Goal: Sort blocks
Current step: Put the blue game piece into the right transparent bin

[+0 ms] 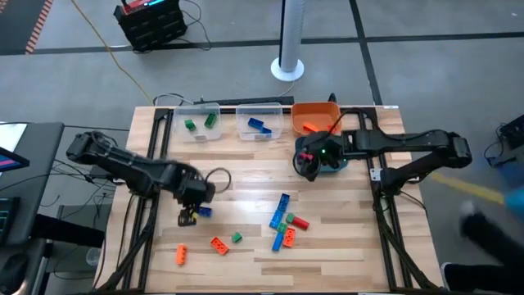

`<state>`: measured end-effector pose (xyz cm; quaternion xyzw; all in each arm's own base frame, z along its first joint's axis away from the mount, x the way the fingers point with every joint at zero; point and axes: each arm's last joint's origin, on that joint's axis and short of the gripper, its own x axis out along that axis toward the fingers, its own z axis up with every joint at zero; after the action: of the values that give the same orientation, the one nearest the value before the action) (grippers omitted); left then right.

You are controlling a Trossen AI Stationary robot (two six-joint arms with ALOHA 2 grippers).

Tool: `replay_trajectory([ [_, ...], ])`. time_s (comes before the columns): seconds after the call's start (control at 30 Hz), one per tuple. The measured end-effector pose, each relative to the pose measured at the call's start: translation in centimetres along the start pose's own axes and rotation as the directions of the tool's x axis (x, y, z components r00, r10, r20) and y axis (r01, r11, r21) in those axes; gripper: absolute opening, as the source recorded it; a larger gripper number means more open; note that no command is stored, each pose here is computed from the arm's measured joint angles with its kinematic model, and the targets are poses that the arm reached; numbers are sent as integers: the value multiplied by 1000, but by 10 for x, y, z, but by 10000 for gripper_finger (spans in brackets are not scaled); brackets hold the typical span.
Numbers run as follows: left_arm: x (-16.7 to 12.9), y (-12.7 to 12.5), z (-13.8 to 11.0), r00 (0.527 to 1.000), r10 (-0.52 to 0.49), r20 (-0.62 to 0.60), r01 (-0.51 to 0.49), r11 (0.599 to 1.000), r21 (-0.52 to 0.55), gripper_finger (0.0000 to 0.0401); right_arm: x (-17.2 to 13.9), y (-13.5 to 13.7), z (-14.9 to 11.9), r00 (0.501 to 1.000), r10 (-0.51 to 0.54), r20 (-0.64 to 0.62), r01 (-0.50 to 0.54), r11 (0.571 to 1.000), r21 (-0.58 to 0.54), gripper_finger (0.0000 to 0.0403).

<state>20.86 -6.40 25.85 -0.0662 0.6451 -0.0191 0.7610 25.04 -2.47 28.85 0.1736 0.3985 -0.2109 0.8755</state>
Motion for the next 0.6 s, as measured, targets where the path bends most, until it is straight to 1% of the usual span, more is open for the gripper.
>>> replay_trajectory([
  [0.03,0,-5,-1,999,27,24,-28,999,30,228,0,3,-1,1000,5,-1,-5,1000,-9,226],
  [0.1,1,-12,0,996,50,70,-55,995,79,228,-1,7,-2,1000,9,13,-9,1000,-20,226],
  [0.17,1,-14,2,991,70,118,-84,990,117,228,-2,11,-1,999,22,40,-21,999,-28,226],
  [0.23,7,-14,3,987,72,145,-92,986,140,228,-3,14,-1,998,33,52,-32,999,-32,226],
  [0.37,33,-7,-6,996,38,82,-50,989,140,228,-3,17,-2,998,41,54,-40,999,-28,226],
  [0.47,49,0,-16,998,57,23,-59,993,100,228,-3,19,-3,998,46,50,-46,999,-18,226],
  [0.6,61,6,-24,997,74,-12,-73,996,49,228,-4,21,-5,998,36,58,-36,999,-5,226],
])
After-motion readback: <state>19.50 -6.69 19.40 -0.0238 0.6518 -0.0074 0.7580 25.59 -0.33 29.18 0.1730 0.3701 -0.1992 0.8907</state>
